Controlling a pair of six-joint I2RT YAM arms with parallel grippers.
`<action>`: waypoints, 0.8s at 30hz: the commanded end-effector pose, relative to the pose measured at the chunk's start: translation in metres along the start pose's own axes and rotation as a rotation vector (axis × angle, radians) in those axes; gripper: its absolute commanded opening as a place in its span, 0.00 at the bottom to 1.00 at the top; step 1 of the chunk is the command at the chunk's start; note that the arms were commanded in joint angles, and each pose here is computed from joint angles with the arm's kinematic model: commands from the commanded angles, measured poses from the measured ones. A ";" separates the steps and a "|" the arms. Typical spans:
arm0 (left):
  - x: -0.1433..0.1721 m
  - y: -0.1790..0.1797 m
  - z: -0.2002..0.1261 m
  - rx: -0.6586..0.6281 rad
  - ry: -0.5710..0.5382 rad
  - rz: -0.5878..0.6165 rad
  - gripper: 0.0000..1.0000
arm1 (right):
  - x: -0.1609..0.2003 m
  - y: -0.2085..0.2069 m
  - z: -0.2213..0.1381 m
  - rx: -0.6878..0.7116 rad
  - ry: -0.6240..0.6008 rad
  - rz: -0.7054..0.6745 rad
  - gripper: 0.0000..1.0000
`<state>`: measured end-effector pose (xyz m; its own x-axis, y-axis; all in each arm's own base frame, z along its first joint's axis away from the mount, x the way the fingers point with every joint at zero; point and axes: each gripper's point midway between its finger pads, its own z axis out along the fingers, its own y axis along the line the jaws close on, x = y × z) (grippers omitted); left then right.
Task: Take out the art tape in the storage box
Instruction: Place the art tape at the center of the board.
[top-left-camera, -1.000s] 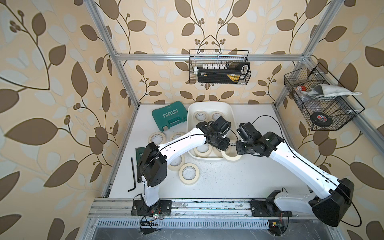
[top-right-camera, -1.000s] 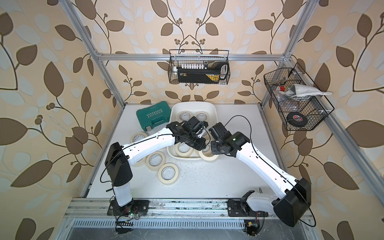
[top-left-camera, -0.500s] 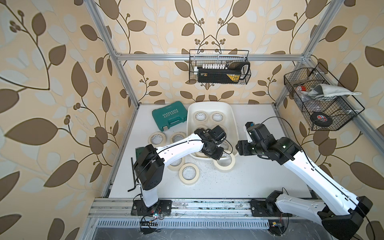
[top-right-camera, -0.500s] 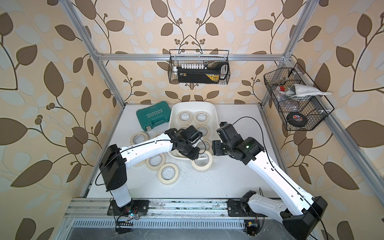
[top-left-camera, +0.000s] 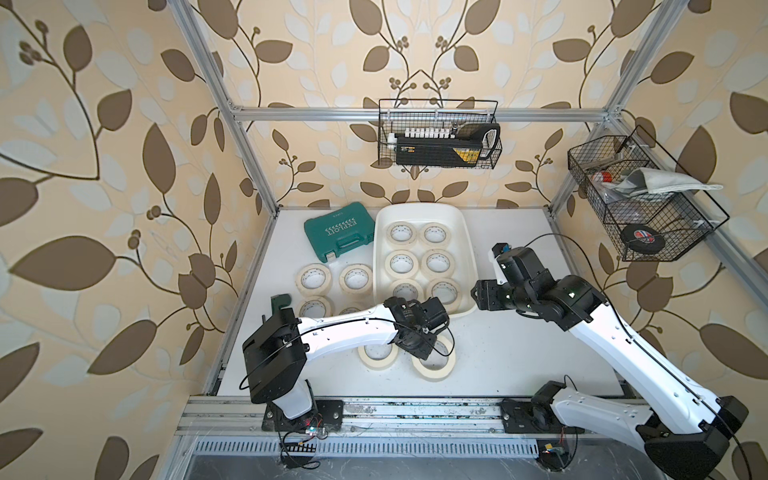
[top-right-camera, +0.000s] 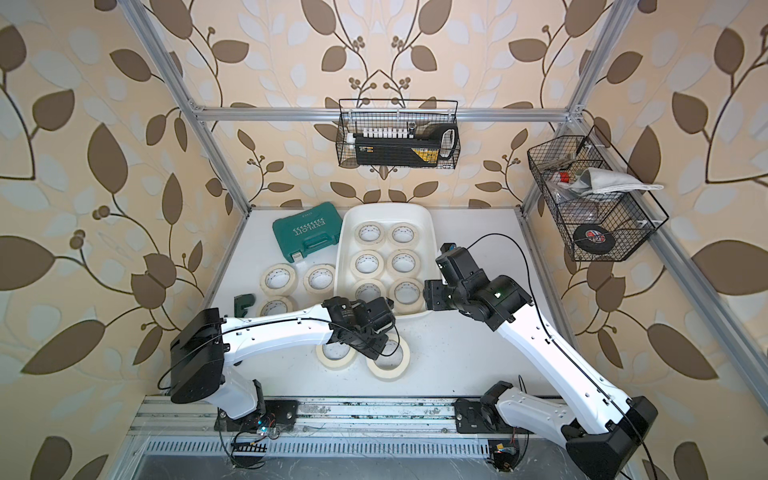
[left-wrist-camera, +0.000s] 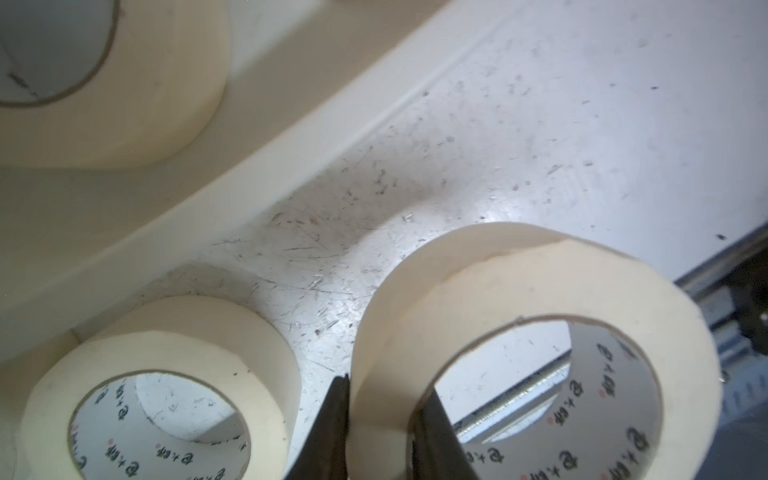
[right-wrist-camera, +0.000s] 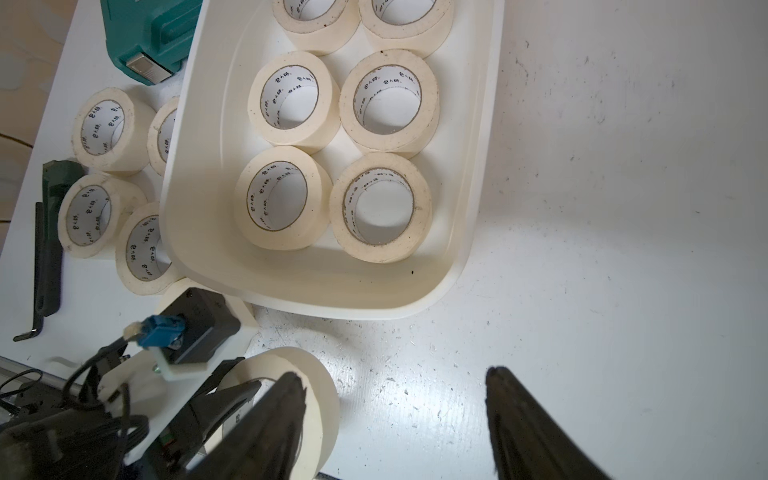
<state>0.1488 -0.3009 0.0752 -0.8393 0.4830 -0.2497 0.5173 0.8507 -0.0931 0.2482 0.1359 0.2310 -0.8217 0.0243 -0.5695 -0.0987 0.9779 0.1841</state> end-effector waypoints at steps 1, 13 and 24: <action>-0.017 0.010 0.000 -0.057 -0.103 -0.108 0.00 | 0.004 0.000 0.006 -0.006 0.016 0.017 0.70; -0.018 0.019 0.029 -0.125 -0.111 -0.214 0.00 | 0.009 -0.003 0.014 -0.002 0.033 0.029 0.71; -0.013 0.030 0.024 -0.176 -0.111 -0.229 0.37 | 0.010 -0.004 0.014 -0.004 0.032 0.039 0.71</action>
<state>0.1749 -0.2912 0.0388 -0.9100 0.2806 -0.3051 0.2942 0.9558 0.0016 0.2488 0.1350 0.2169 -0.8393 0.0441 -0.5418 -0.0761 0.9774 0.1974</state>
